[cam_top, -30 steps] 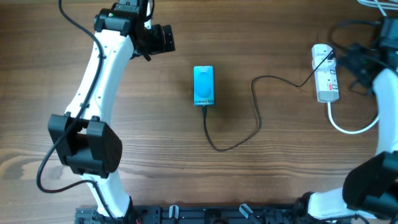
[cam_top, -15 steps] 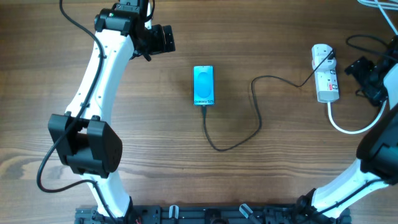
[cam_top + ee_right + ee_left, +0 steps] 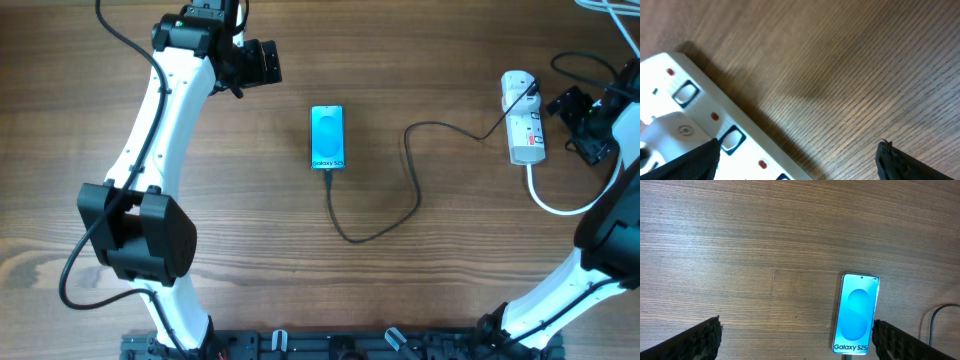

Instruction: Plug charger to phone and switch on socket

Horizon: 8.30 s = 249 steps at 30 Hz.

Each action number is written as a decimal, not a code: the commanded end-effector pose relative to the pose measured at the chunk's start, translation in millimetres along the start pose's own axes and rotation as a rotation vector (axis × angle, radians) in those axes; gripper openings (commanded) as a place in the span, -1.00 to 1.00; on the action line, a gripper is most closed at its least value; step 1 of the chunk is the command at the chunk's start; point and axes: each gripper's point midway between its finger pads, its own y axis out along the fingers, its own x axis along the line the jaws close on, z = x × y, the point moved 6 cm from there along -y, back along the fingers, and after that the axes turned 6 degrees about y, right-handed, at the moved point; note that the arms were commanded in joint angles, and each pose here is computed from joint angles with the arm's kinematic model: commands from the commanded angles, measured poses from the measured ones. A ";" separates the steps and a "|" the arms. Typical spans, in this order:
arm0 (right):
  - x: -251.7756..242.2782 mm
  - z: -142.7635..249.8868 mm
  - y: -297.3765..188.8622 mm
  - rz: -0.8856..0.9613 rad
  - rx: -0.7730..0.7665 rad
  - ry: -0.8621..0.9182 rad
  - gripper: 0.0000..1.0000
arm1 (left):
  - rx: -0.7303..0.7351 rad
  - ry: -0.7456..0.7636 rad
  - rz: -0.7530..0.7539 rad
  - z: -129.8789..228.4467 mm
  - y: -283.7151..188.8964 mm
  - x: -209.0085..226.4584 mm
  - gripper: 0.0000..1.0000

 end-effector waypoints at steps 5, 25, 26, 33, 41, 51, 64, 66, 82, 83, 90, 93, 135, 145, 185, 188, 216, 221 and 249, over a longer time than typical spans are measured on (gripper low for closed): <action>6.5 14.4 25.8 -0.018 0.084 -0.031 0.99 | 0.008 -0.012 -0.024 0.8 4.9 4.5 1.00; 12.3 10.2 28.1 0.007 0.030 0.020 1.00 | 0.008 -0.012 -0.024 0.8 4.9 4.5 1.00; 12.6 11.2 28.0 0.003 0.036 0.017 1.00 | 0.008 -0.012 -0.024 0.8 4.9 4.5 1.00; 12.6 15.7 27.8 -0.004 0.065 -0.006 0.99 | 0.008 -0.012 -0.024 0.8 4.9 4.5 1.00; 10.2 19.5 27.8 0.008 0.086 -0.002 1.00 | 0.008 -0.012 -0.024 0.8 4.9 4.5 0.99; 13.7 25.6 27.9 0.007 0.107 -0.039 0.99 | 0.008 -0.012 -0.024 0.8 4.9 4.5 1.00; -16.1 24.4 -59.9 0.173 0.052 0.097 0.99 | 0.008 -0.012 -0.024 0.8 4.9 4.5 1.00; -18.3 31.0 -87.4 0.175 0.052 0.110 0.99 | 0.008 -0.012 -0.024 0.8 4.9 4.5 1.00; -15.1 159.2 -241.0 -0.035 -0.132 -0.112 1.00 | 0.008 -0.012 -0.024 0.8 4.9 4.5 1.00; -18.2 165.6 -244.6 -0.049 -0.144 -0.120 1.00 | 0.008 -0.012 -0.024 0.8 4.9 4.5 1.00; -34.1 187.2 -265.5 -0.114 -0.200 -0.128 1.00 | 0.008 -0.012 -0.024 0.8 4.9 4.5 1.00; -33.3 186.3 -263.0 -0.107 -0.191 -0.128 0.99 | 0.008 -0.012 -0.024 0.8 4.9 4.5 1.00; -18.6 260.7 -190.6 -0.939 -0.935 -0.656 1.00 | 0.008 -0.012 -0.024 0.8 4.9 4.5 1.00; -22.6 263.2 -168.6 -0.833 -0.949 -0.766 0.99 | 0.008 -0.012 -0.024 0.8 4.9 4.5 1.00; -26.0 257.4 -167.3 -0.749 -1.005 -0.796 1.00 | 0.008 -0.012 -0.024 0.8 4.9 4.5 1.00; -26.0 257.4 -167.3 -0.749 -1.005 -0.796 0.99 | 0.008 -0.012 -0.024 0.8 4.9 4.5 1.00; -26.0 257.4 -167.4 -0.749 -1.006 -0.796 1.00 | 0.009 -0.012 -0.024 0.9 4.9 4.5 1.00; -26.0 257.4 -167.4 -0.749 -1.006 -0.796 1.00 | 0.064 -0.010 -0.062 12.1 5.8 9.9 1.00; -26.0 257.4 -167.4 -0.749 -1.006 -0.796 1.00 | -0.451 -0.057 -0.069 153.7 -83.8 60.6 1.00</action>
